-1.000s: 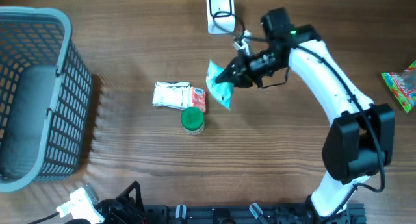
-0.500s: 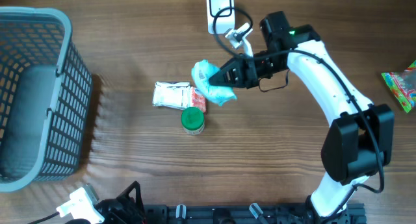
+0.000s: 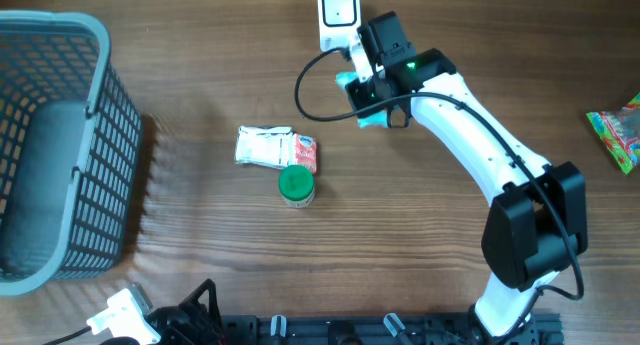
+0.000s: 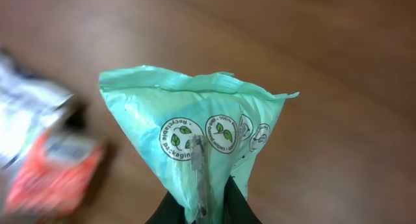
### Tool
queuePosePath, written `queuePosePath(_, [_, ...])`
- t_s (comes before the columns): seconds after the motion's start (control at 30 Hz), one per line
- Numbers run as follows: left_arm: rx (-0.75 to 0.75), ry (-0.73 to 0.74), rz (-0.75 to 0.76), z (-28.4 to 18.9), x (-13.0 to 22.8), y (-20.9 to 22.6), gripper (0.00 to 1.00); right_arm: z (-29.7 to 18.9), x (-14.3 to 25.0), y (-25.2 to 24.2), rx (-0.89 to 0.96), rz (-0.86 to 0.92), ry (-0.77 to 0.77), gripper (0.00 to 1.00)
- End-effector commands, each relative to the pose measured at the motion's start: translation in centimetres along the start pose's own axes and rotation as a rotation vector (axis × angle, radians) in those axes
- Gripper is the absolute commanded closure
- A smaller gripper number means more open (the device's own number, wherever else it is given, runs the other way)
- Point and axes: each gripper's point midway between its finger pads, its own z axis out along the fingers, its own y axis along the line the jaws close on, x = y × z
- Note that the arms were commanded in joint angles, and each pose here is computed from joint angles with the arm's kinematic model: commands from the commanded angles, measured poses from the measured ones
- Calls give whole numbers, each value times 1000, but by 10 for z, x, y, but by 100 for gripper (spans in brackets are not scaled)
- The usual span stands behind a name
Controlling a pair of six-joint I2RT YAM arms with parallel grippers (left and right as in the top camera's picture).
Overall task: Scan the item barcode
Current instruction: 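Lift tissue pack up to the white scanner with right gripper, then place tissue pack at right side of table beside Haribo bag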
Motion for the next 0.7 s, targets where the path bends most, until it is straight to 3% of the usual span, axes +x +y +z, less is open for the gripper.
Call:
queuePosePath(0.0, [4, 16, -4, 0, 4, 1, 0, 9, -36, -27, 153, 49, -91, 96])
queuePosePath(0.23, [4, 16, -4, 0, 4, 1, 0, 62, -120, -46, 257, 41, -167, 96])
queuePosePath(0.37, [4, 16, -4, 0, 4, 1, 0, 79, -158, -59, 339, 43, -299, 96])
queuePosePath(0.5, [4, 16, -4, 0, 4, 1, 0, 84, -160, -63, 338, 36, -311, 96])
queuePosePath(0.67, [4, 16, -4, 0, 4, 1, 0, 55, -132, -101, 386, 157, -170, 96])
